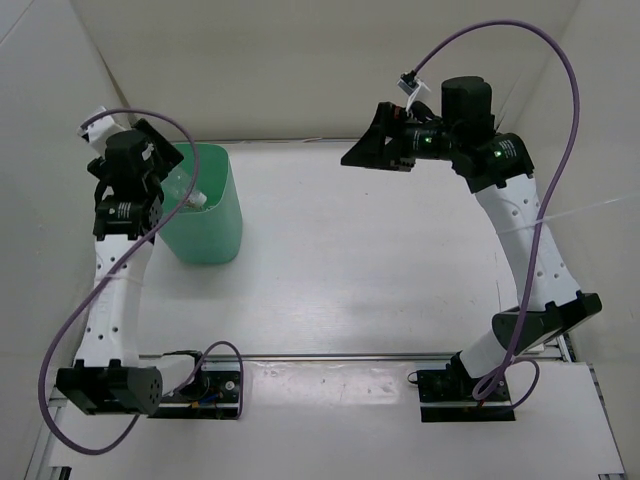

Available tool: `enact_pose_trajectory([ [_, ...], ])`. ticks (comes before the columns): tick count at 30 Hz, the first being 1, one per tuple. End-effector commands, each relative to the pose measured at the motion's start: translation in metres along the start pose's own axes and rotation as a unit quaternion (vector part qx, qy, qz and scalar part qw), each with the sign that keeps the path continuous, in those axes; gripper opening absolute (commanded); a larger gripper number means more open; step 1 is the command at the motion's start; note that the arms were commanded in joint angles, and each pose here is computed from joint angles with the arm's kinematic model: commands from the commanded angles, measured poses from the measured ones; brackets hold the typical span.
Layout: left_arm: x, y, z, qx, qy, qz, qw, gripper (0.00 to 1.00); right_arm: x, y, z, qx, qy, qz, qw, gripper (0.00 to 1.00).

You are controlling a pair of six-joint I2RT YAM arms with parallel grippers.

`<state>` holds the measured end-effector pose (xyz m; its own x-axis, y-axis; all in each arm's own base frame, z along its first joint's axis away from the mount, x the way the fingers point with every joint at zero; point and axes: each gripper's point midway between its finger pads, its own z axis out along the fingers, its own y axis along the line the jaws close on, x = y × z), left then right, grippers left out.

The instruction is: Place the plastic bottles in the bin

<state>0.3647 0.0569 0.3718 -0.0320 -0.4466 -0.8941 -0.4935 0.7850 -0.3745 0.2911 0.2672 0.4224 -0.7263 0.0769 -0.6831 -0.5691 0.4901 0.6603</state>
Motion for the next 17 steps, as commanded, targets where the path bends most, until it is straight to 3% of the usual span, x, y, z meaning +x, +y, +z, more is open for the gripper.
enact_pose_trajectory([
  [1,-0.061,-0.01,-0.028,0.02,-0.073,0.01,0.997,1.0,-0.002,-0.001,-0.003,0.005,0.009,0.017,1.0,1.0],
  [4,-0.087,-0.006,-0.054,0.032,-0.107,0.034,0.993,1.0,0.007,0.0,-0.002,-0.006,0.025,0.025,0.999,1.0],
  [7,-0.083,0.007,-0.075,0.029,-0.118,0.063,0.991,1.0,0.011,-0.011,-0.006,0.016,0.02,0.033,0.999,1.0],
  [17,0.014,0.089,-0.096,-0.026,-0.086,0.088,0.992,1.0,0.015,-0.035,-0.018,0.057,-0.002,0.056,0.997,1.0],
])
